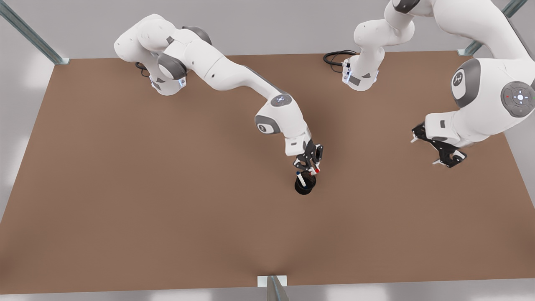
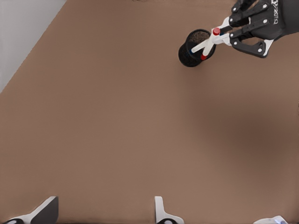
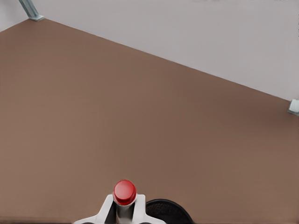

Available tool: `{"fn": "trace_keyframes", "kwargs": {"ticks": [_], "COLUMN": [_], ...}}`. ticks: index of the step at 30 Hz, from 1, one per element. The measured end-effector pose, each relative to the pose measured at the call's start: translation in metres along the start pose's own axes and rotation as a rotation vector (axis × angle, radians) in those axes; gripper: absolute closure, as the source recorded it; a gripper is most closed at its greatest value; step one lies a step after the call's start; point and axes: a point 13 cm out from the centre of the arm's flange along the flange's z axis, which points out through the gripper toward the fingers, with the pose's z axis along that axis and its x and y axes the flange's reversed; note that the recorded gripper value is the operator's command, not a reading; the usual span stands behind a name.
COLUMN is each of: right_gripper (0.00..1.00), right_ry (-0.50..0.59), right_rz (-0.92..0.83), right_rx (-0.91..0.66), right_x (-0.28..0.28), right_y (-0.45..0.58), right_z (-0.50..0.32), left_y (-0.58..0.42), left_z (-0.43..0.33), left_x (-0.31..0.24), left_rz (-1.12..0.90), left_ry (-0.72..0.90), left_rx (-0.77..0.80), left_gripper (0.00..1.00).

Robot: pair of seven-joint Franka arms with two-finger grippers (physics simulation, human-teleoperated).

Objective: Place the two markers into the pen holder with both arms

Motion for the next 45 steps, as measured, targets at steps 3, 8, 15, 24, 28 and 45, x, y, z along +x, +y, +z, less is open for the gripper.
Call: {"fn": "trace_keyframes", "kwargs": {"ticks": [3, 8, 15, 24, 28, 45], "right_gripper": [0.70, 0.70, 0.69, 0.00, 0.00, 0.00], "right_ry": [0.014, 0.027, 0.094, 0.117, 0.116, 0.464], "right_rz": [-0.034, -0.042, -0.051, -0.033, -0.014, 0.913], "right_rx": [0.028, 0.054, 0.083, 0.106, 0.122, 0.432], "right_x": [0.001, -0.004, 0.028, 0.035, 0.032, 0.101], "right_y": [0.001, -0.004, -0.012, -0.030, -0.043, -0.617], "right_z": [-0.006, -0.016, 0.002, 0.009, 0.009, -0.474], "left_y": [-0.013, -0.034, -0.017, -0.018, -0.020, -0.016], "left_z": [-0.025, -0.059, -0.043, -0.042, -0.043, -0.018], "left_x": [0.005, 0.008, 0.005, -0.007, -0.009, -0.013], "left_rz": [-0.157, -0.386, -0.644, -0.818, -0.868, -0.875], "left_ry": [-0.020, -0.062, -0.074, -0.104, -0.108, -0.052], "left_rx": [-0.017, -0.042, -0.009, 0.010, 0.020, 0.035], "left_gripper": [0.00, 0.00, 0.00, 0.00, 0.00, 0.00]}}
